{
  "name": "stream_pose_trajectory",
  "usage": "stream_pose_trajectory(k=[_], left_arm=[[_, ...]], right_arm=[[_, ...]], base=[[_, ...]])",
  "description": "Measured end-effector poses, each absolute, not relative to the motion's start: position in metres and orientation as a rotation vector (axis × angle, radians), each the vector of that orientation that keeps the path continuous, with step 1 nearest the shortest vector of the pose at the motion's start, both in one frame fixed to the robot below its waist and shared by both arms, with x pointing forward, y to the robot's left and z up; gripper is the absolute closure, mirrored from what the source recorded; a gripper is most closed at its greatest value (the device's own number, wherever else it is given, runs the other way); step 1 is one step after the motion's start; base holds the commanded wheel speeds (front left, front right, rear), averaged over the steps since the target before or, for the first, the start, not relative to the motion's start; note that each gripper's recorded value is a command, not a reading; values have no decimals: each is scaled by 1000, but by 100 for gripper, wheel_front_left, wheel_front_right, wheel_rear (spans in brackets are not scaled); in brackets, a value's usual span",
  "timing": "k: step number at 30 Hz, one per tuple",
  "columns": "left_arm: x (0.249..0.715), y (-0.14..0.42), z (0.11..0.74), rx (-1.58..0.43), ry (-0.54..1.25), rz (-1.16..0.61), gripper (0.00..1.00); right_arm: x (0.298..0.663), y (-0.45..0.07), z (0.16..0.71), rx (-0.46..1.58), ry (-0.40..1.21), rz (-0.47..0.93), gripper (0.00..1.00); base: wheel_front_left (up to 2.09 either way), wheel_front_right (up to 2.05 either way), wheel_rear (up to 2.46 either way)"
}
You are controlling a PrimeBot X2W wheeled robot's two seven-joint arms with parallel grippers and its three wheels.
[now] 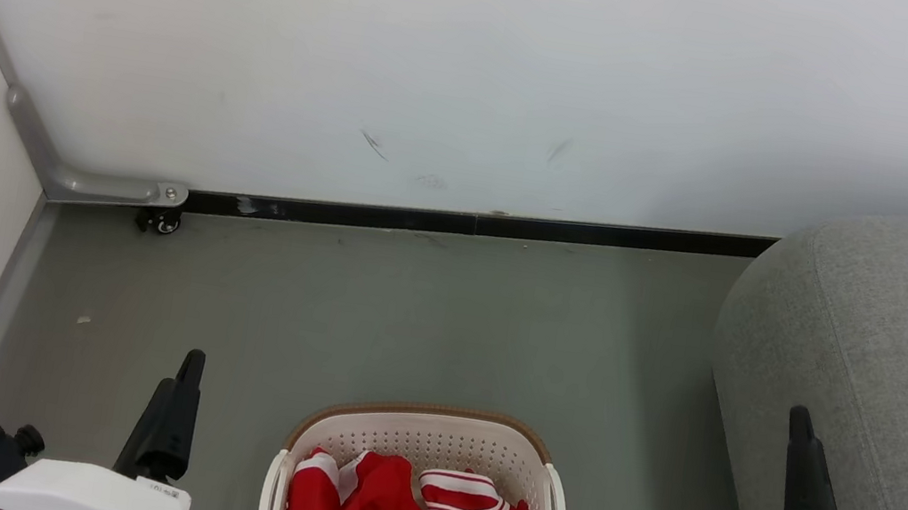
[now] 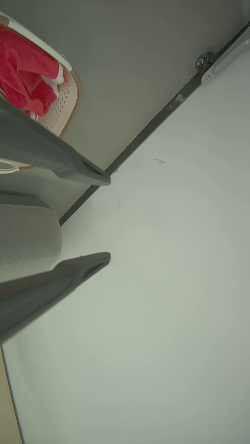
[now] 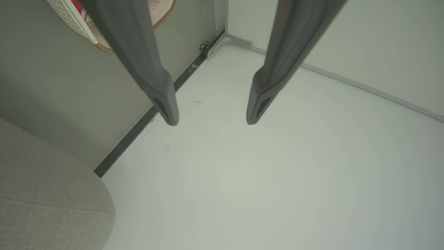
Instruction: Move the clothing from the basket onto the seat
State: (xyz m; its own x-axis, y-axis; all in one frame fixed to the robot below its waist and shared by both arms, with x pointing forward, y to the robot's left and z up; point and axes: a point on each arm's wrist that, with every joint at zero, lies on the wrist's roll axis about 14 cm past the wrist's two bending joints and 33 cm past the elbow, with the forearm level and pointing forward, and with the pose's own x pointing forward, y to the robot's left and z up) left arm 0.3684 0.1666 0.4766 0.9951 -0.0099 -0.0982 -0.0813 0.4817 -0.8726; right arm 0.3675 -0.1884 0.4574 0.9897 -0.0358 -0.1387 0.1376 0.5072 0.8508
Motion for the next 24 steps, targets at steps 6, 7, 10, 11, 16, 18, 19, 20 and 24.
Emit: stream_pose_trajectory(k=[6,7,10,11,16,18,19,20,24], left_arm=[[366,164,480,-894,96,11,0],[366,164,481,-870,94,9,0],[365,160,483,-808,90,-5,0],[365,158,484,-784,88,-10,0],[364,156,486,-667,79,-26,0],[364,155,487,-627,76,-31,0],[364,154,487,-609,71,-34,0],[364,154,488,-588,67,-33,0],[363,152,490,-492,55,-43,0]], right_arm=[[367,-182,461,921,106,-74,0],[367,-181,461,902,108,-68,0],[367,-180,461,853,105,-60,0],[367,-179,461,833,106,-57,0],[366,-175,461,738,108,-36,0],[366,-174,461,698,106,-27,0],[366,-173,461,680,108,-22,0],[366,-172,461,659,109,-18,0],[365,-171,459,572,115,-4,0]], base=[[0,0,0],[0,0,0],[0,0,0],[0,0,0],[0,0,0],[0,0,0],[0,0,0],[0,0,0],[0,0,0]])
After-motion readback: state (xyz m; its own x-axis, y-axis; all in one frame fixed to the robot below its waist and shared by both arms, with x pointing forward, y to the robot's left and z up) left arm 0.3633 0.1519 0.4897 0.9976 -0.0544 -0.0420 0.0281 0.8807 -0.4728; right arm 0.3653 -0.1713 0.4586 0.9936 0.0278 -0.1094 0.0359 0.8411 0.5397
